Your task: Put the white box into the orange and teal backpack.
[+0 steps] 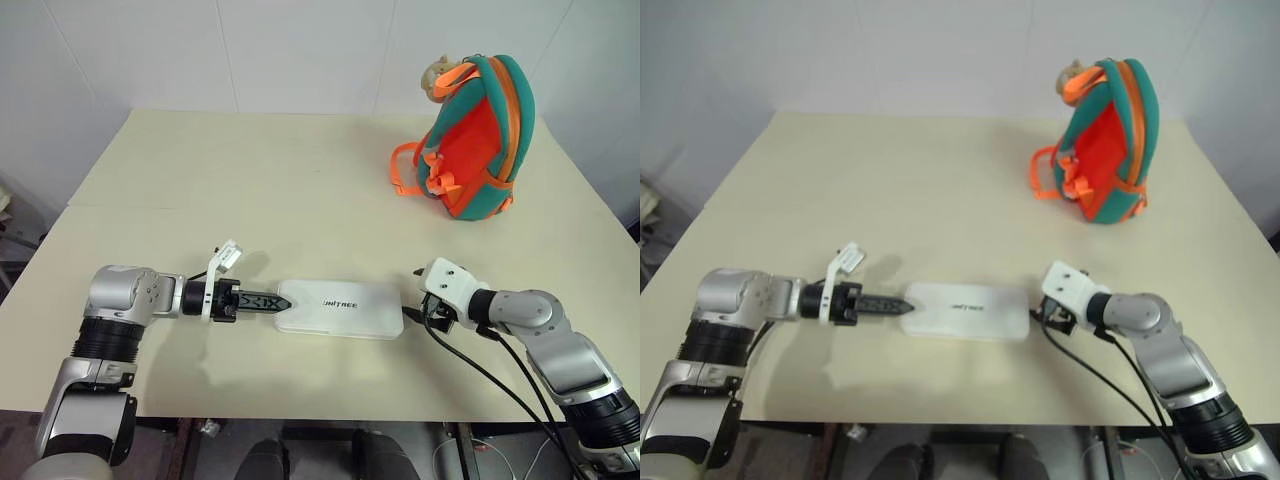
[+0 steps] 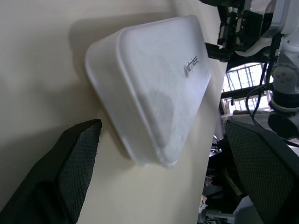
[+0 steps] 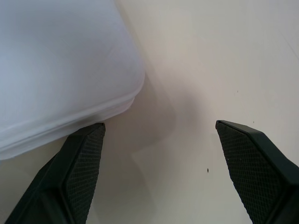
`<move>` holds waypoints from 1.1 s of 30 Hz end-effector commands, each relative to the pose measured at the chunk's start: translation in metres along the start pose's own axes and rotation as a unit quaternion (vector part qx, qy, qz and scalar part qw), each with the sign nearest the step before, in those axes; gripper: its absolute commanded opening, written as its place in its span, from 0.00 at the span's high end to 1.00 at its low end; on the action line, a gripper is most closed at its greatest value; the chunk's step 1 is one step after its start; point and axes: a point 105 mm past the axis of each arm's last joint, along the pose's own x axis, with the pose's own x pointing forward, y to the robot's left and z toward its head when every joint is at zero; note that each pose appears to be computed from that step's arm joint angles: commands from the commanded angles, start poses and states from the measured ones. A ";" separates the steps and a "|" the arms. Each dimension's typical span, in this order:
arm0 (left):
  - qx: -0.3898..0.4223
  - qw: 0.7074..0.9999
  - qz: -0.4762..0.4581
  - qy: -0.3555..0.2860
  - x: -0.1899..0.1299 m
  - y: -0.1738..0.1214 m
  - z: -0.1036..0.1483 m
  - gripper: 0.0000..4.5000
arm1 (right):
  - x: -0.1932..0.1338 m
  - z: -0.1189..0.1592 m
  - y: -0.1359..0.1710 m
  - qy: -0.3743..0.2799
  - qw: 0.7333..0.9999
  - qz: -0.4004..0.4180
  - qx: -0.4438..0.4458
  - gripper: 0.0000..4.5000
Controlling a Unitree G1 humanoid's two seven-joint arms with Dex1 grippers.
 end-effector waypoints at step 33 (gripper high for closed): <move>-0.059 0.994 -0.088 -0.013 0.023 -0.017 0.018 0.55 | -0.005 0.005 -0.002 -0.009 1.000 -0.009 -0.009 0.00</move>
